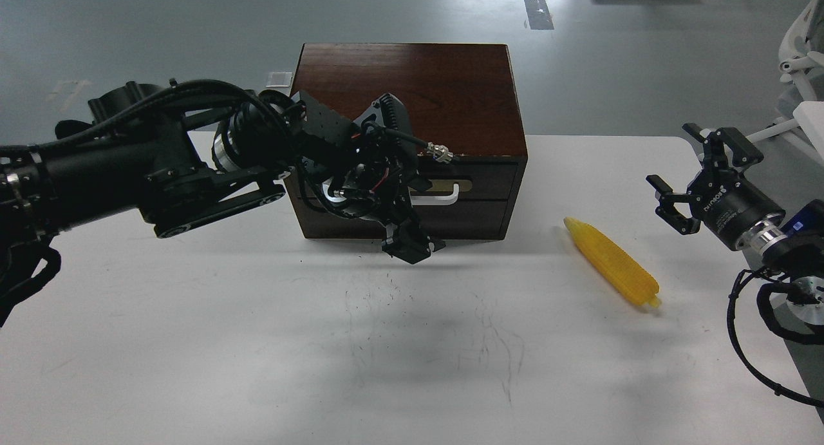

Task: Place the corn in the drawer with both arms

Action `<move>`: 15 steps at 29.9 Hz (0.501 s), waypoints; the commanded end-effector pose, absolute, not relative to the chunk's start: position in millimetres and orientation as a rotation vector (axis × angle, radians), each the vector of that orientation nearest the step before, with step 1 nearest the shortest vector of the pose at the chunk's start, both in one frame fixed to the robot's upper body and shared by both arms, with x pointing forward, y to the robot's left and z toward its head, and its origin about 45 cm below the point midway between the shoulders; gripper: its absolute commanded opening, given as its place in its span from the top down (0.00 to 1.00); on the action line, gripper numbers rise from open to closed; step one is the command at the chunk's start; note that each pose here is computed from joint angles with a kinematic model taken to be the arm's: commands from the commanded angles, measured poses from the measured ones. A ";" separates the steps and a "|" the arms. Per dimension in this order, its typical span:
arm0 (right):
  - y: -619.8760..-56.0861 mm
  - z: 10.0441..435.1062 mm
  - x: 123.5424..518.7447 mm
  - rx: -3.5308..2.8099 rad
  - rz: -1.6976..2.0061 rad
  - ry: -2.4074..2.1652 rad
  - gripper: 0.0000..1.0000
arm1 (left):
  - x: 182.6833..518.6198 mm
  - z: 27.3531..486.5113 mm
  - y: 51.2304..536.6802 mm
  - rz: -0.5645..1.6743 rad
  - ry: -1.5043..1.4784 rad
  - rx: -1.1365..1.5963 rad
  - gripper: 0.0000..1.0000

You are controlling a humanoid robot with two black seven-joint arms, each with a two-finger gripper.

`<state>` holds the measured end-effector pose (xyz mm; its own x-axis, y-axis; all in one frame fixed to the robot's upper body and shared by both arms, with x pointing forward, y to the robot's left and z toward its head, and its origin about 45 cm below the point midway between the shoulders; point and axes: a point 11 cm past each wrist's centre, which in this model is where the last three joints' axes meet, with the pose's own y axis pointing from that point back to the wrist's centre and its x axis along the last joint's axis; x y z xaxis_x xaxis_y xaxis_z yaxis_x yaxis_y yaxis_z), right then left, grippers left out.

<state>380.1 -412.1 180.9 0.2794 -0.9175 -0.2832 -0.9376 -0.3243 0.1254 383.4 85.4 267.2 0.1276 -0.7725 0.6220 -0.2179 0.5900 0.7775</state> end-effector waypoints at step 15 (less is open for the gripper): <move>-413.7 180.8 379.2 -2.458 0.472 1.790 0.00 | 388.3 257.8 95.8 -0.493 -1.394 0.941 0.01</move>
